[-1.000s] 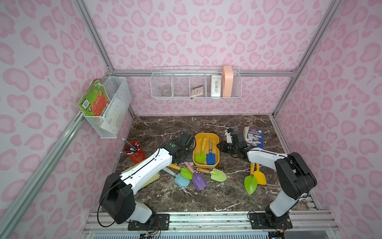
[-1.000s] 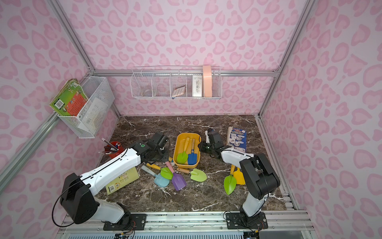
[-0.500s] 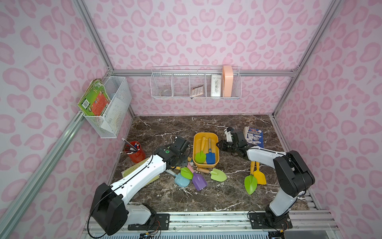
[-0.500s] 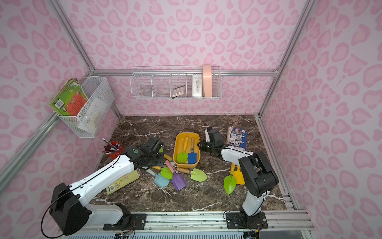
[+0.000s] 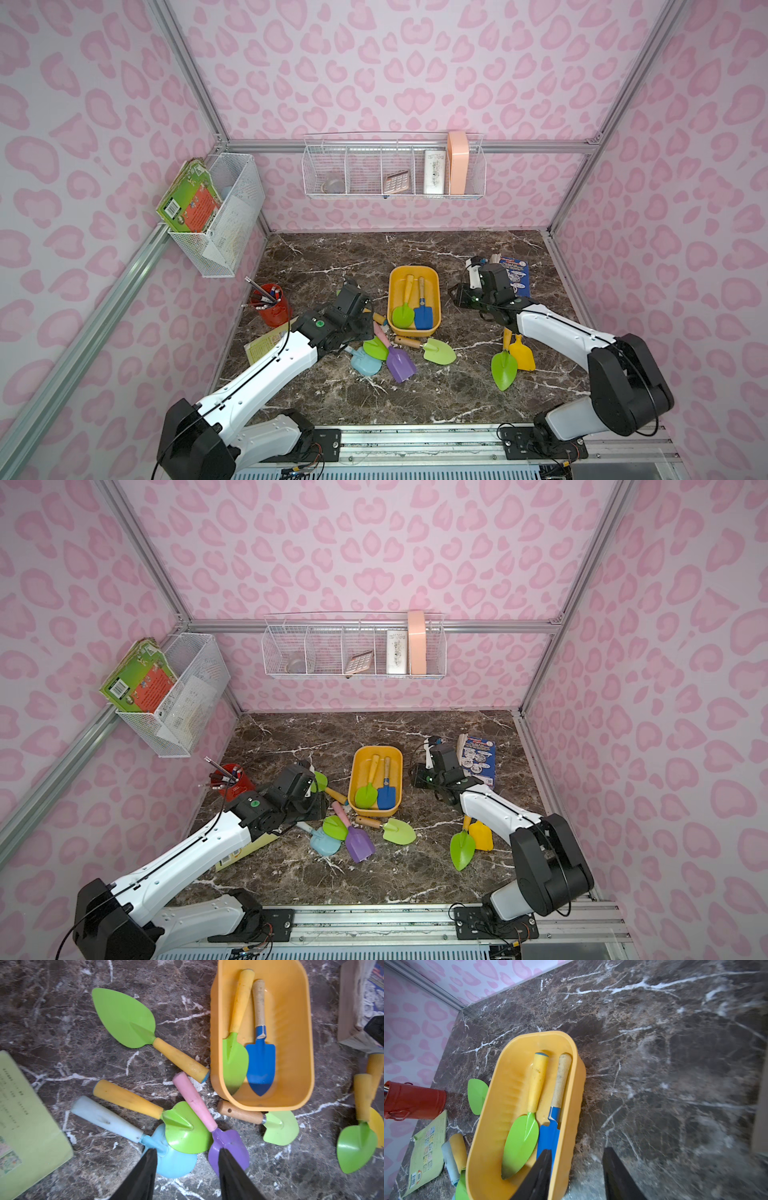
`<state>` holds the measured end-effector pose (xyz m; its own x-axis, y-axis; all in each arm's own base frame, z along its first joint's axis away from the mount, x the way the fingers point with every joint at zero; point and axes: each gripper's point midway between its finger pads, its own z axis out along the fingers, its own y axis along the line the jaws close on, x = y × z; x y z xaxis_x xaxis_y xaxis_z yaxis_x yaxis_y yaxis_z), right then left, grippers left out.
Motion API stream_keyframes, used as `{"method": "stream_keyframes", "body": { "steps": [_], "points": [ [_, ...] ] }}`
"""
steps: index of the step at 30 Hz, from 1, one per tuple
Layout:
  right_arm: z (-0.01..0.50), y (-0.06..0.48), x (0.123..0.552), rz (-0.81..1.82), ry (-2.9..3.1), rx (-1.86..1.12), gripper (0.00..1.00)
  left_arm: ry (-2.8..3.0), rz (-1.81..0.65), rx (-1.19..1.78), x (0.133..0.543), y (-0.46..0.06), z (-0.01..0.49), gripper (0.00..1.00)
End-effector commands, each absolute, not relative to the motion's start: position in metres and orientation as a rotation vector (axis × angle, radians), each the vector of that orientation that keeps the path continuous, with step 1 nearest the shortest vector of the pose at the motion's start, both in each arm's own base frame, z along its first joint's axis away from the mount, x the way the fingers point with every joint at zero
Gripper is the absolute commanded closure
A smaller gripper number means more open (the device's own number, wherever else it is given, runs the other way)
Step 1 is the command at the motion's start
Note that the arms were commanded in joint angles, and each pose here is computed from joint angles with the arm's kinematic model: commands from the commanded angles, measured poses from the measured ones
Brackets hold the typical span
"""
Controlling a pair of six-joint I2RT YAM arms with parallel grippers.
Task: Put the shovel into the storage box
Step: Adjust the storage box at the center of the board, then pick up the shovel from the center of the board.
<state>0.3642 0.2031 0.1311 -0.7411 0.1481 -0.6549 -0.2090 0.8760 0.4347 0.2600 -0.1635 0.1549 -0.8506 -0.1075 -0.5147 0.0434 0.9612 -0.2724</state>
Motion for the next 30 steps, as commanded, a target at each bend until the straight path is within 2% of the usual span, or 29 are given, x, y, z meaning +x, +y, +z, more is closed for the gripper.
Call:
{"method": "stream_keyframes", "body": {
  "steps": [1,6,10,19,30],
  "points": [
    [0.125,0.18,0.35,0.528,2.362,0.016,0.56,2.547,-0.531,0.08,0.256,-0.188,0.161,0.47],
    [0.116,0.145,0.322,0.42,2.404,0.134,0.49,2.53,-0.662,0.178,0.247,-0.211,0.162,0.47],
    [0.097,0.113,0.295,0.324,2.47,0.255,0.48,2.512,-0.74,0.243,0.242,-0.229,0.161,0.47],
    [0.073,0.06,0.257,0.113,2.508,0.523,0.51,2.565,-0.732,0.31,0.239,-0.254,0.141,0.49],
    [0.046,0.045,0.245,0.003,2.572,0.615,0.56,2.59,-0.706,0.314,0.239,-0.256,0.133,0.49]
  ]
}}
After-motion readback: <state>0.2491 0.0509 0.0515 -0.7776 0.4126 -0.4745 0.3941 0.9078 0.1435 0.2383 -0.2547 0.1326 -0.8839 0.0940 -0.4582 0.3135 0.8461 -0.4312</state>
